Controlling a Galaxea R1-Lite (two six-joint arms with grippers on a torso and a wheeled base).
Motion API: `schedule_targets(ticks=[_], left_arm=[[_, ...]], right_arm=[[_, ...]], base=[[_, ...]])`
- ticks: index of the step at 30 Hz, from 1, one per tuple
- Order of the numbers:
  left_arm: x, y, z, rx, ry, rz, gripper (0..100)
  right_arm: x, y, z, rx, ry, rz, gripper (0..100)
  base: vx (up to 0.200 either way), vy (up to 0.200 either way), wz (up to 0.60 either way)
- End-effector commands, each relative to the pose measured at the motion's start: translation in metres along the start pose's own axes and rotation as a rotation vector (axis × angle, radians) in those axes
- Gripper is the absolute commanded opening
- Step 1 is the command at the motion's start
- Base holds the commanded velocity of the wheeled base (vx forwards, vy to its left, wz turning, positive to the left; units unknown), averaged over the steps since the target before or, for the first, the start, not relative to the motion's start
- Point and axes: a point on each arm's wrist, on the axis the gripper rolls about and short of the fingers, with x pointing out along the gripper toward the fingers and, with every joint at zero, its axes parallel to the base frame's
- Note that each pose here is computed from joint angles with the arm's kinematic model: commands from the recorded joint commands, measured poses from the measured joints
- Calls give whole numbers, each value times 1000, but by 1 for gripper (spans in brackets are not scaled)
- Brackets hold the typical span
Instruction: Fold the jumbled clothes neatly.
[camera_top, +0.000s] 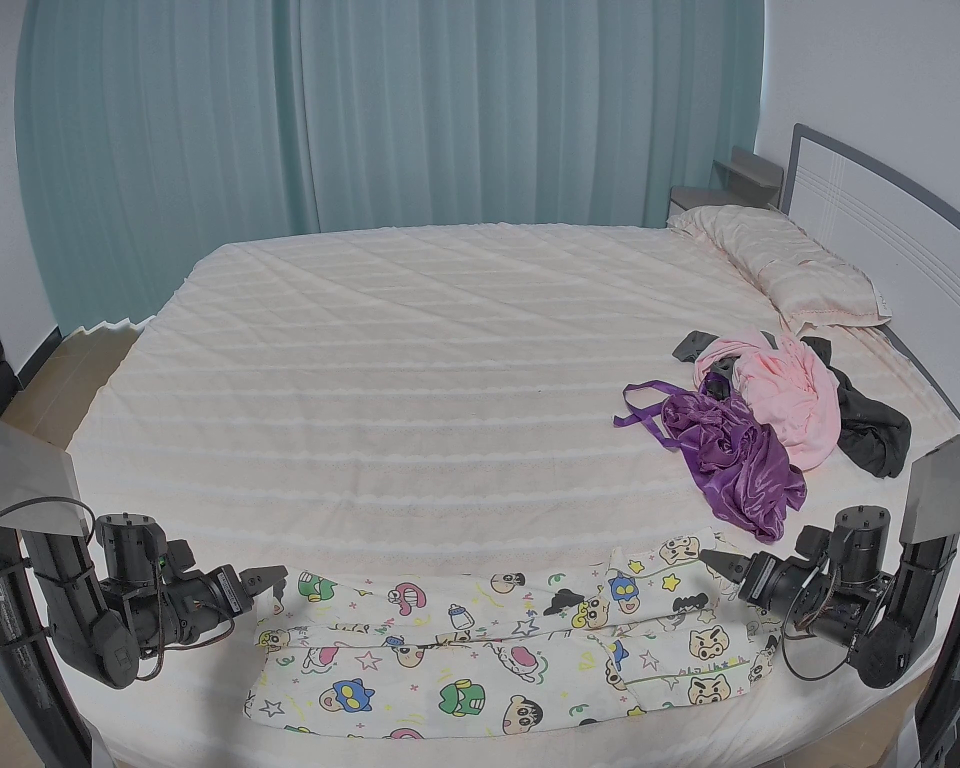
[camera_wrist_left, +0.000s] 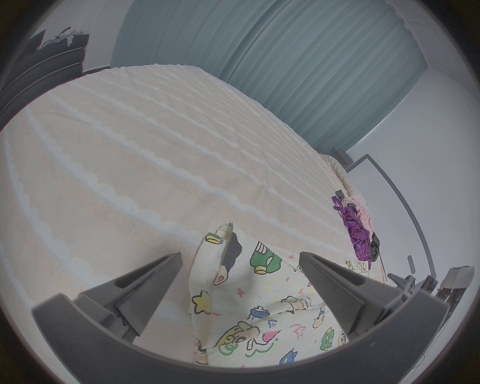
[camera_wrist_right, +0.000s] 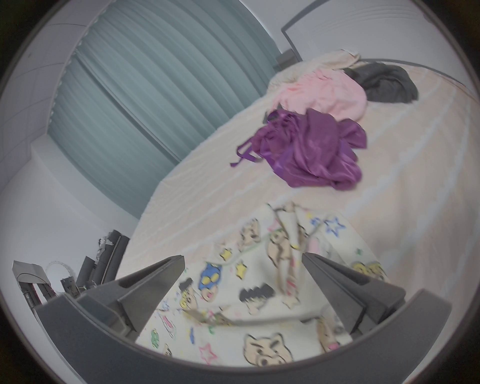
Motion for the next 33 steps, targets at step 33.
schedule_targets(ticks=[33], left_arm=[[-4, -30, 27, -114, 20, -17, 100]], right_arm=[[56, 5, -9, 180, 3, 30, 100]], base=[[0, 0, 0]])
